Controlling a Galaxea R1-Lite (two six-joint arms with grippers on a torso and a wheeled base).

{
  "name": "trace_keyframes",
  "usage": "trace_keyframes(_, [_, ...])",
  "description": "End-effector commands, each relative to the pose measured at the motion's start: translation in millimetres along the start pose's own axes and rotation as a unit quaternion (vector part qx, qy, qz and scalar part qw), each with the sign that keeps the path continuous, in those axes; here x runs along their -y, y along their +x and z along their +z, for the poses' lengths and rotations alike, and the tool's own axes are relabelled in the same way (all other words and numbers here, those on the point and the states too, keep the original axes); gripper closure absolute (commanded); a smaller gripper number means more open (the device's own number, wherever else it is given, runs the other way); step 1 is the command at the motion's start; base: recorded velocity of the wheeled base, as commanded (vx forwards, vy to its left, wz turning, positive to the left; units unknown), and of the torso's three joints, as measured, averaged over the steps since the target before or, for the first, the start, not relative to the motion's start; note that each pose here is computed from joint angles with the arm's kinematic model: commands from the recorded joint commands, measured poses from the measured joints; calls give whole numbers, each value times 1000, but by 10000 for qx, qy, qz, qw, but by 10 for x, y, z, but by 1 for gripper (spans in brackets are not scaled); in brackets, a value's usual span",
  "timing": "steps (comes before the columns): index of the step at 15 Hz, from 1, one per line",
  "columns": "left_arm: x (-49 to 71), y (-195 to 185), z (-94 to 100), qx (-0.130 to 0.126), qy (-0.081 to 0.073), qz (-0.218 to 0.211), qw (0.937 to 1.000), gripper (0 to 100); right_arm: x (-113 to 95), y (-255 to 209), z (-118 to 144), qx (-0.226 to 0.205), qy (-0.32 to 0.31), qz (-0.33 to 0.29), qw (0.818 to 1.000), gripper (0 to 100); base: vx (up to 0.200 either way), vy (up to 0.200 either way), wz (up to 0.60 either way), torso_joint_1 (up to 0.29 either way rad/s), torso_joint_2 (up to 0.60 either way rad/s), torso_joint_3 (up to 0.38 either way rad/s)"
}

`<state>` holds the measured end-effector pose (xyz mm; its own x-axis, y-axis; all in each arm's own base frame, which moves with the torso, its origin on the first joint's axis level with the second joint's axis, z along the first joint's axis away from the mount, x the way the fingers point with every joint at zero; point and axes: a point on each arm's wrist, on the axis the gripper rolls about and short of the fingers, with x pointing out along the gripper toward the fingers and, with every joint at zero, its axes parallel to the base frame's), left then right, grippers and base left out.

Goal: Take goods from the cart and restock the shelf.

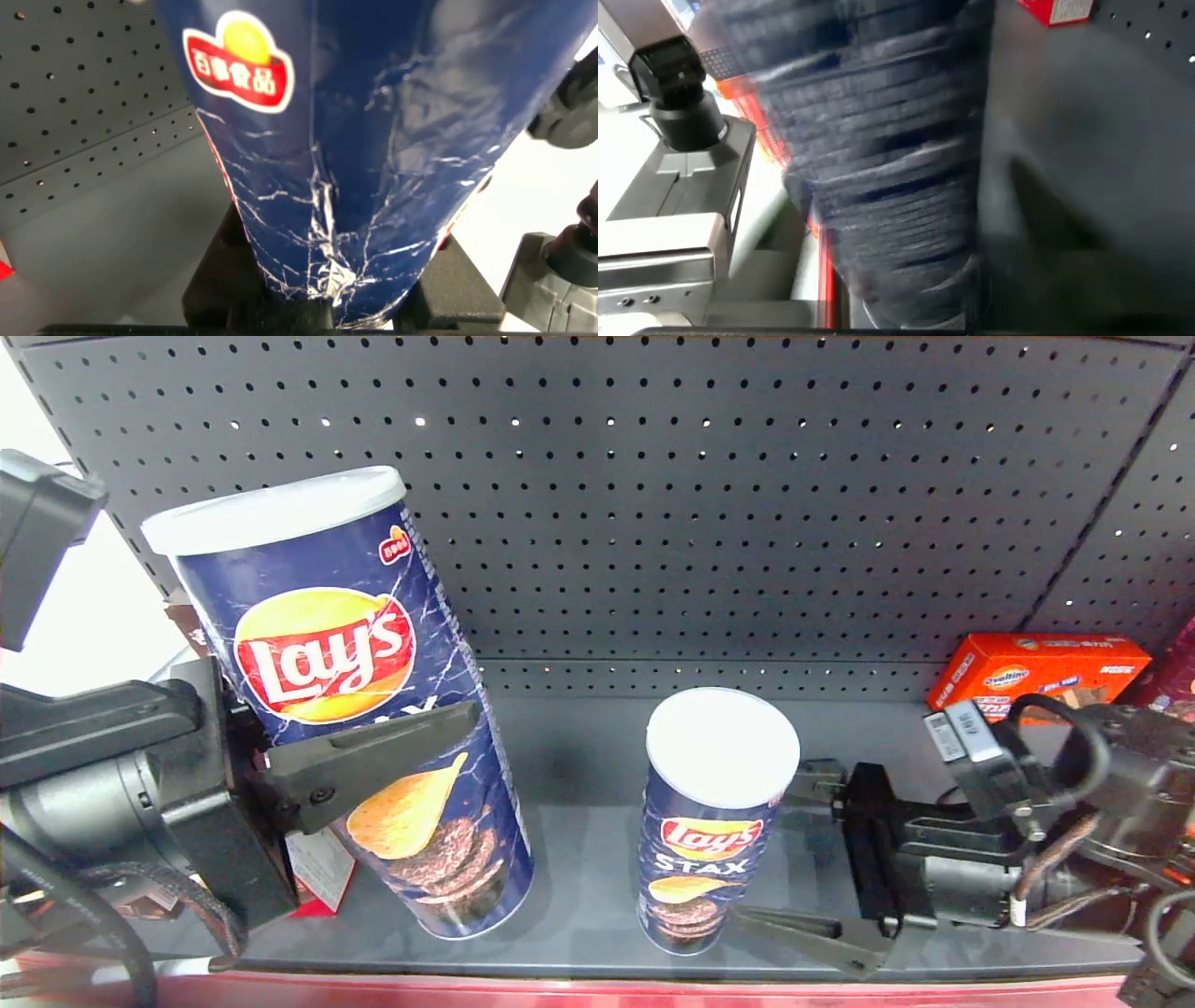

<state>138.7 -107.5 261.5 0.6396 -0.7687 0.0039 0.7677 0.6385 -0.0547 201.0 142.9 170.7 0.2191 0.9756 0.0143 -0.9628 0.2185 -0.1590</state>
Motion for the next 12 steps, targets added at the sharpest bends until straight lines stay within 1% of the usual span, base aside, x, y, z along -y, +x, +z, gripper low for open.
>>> trace_keyframes(1, [9, 1, -22, -36, -6, -32, 10000, 100, -181, -467, 301, 249, -359, -499, 9978, 0, 0, 0, 0, 0, 0, 0])
trace_keyframes(3, [17, 3, -23, -38, 1, -55, 10000, 100, -351, -770, 421, 224, -397, -880, 9951, 0, 0, 0, 0, 0, 0, 0])
trace_keyframes(5, [17, 3, -27, -45, 7, -62, 10000, 100, -479, -1058, 507, 156, -326, -1699, 9848, 0, 0, 0, 0, 0, 0, 0])
trace_keyframes(6, [17, 2, -32, -53, 5, -62, 10000, 100, -562, -1206, 540, 134, -227, -2354, 9715, 0, 0, 0, 0, 0, 0, 0])
trace_keyframes(7, [9, 0, -40, -67, 9, -46, 10000, 100, -666, -1352, 540, 106, -139, -3210, 9469, 0, 0, 0, 0, 0, 0, 0])
trace_keyframes(8, [4, -1, -40, -66, 9, -30, 10000, 100, -737, -1418, 524, 92, -130, -3633, 9315, 0, 0, 0, 0, 0, 0, 0])
trace_keyframes(9, [2, -2, -38, -58, 19, -23, 10000, 100, -920, -1527, 408, 20, -41, -4332, 9013, 0, 0, 0, 0, 0, 0, 0])
trace_keyframes(10, [2, -2, -38, -58, 19, -23, 10000, 100, -994, -1562, 347, -23, -6, -4550, 8905, 0, 0, 0, 0, 0, 0, 0])
trace_keyframes(11, [15, 2, -22, -23, 44, -63, 10000, 100, -1193, -1652, 151, -148, 75, -5141, 8576, 0, 0, 0, 0, 0, 0, 0])
trace_keyframes(12, [13, 26, -18, 29, 87, -81, 9999, 100, -1323, -1704, 12, -234, 137, -5442, 8385, 0, 0, 0, 0, 0, 0, 0])
